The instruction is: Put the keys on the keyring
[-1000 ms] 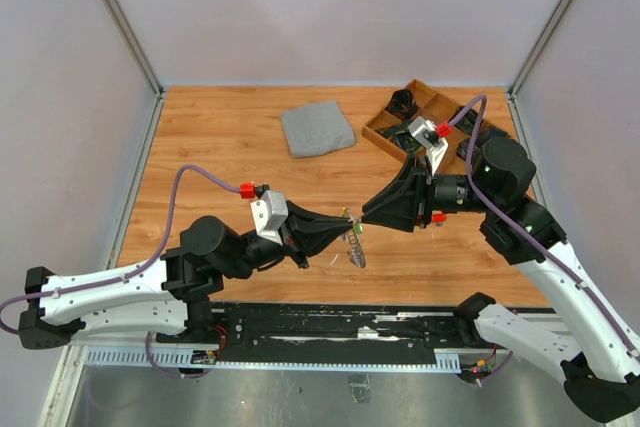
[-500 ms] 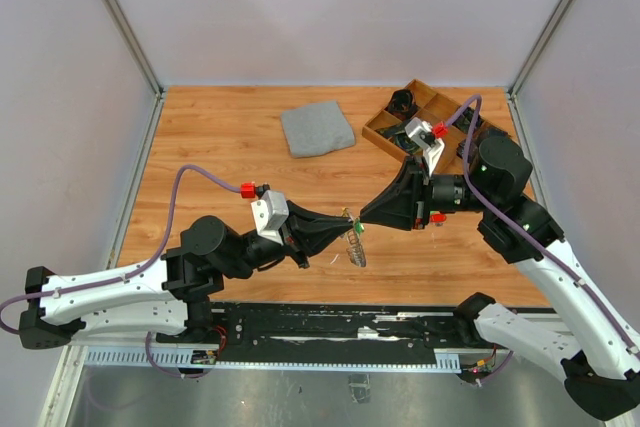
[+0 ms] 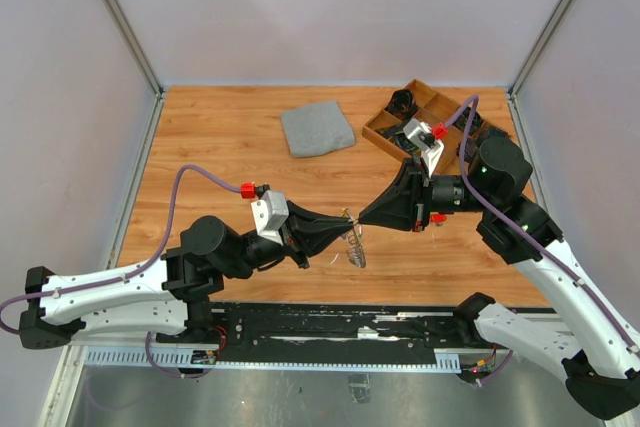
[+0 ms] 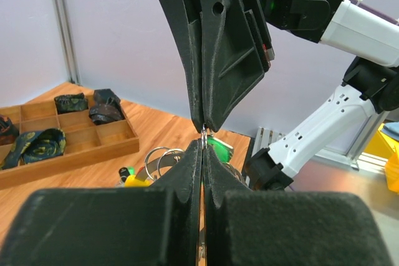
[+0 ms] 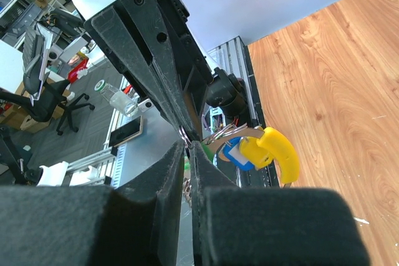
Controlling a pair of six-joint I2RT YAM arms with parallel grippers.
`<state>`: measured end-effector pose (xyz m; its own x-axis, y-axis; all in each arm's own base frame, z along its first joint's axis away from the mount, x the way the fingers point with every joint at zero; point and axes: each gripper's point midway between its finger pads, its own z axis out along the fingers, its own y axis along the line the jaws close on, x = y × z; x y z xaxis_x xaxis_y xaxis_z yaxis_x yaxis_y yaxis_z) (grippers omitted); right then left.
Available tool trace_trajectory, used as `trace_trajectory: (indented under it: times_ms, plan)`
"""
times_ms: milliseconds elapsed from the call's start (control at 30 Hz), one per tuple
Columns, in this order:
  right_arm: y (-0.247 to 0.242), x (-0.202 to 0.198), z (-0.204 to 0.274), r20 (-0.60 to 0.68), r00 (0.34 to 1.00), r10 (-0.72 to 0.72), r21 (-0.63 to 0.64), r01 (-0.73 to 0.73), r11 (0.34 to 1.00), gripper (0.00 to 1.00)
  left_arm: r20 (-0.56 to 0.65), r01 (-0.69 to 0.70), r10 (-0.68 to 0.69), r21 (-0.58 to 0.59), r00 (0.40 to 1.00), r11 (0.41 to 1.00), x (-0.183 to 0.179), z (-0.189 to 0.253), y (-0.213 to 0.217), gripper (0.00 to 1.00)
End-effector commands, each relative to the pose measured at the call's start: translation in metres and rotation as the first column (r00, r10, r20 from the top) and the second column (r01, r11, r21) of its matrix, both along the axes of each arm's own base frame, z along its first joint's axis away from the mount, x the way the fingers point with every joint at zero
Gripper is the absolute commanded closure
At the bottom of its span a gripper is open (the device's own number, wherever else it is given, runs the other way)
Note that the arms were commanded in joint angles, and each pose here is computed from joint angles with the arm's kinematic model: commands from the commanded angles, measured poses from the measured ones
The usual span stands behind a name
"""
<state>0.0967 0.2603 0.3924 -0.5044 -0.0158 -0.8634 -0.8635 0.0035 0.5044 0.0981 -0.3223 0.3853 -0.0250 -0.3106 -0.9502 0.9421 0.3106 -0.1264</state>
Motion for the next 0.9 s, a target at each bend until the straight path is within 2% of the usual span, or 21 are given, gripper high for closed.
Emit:
trace_trajectory:
  times_ms: [0, 367, 867]
  plan:
    - [0.0, -0.01, 0.005, 0.031, 0.999, 0.034, 0.023, -0.035, 0.999, 0.93, 0.014, 0.002, -0.001, -0.082, 1.0, 0.997, -0.001, 0.024, 0.006, 1.0]
    - [-0.006, -0.008, 0.005, 0.073, 0.997, -0.003, -0.016, 0.004, 1.0, 0.99, 0.013, -0.011, 0.012, -0.078, 1.0, 0.997, 0.001, 0.024, 0.007, 1.0]
    - [-0.006, 0.001, -0.011, 0.042, 0.998, -0.04, -0.083, 0.043, 0.996, 0.99, 0.02, -0.008, 0.01, -0.082, 1.0, 0.997, 0.0, 0.026, 0.009, 1.0]
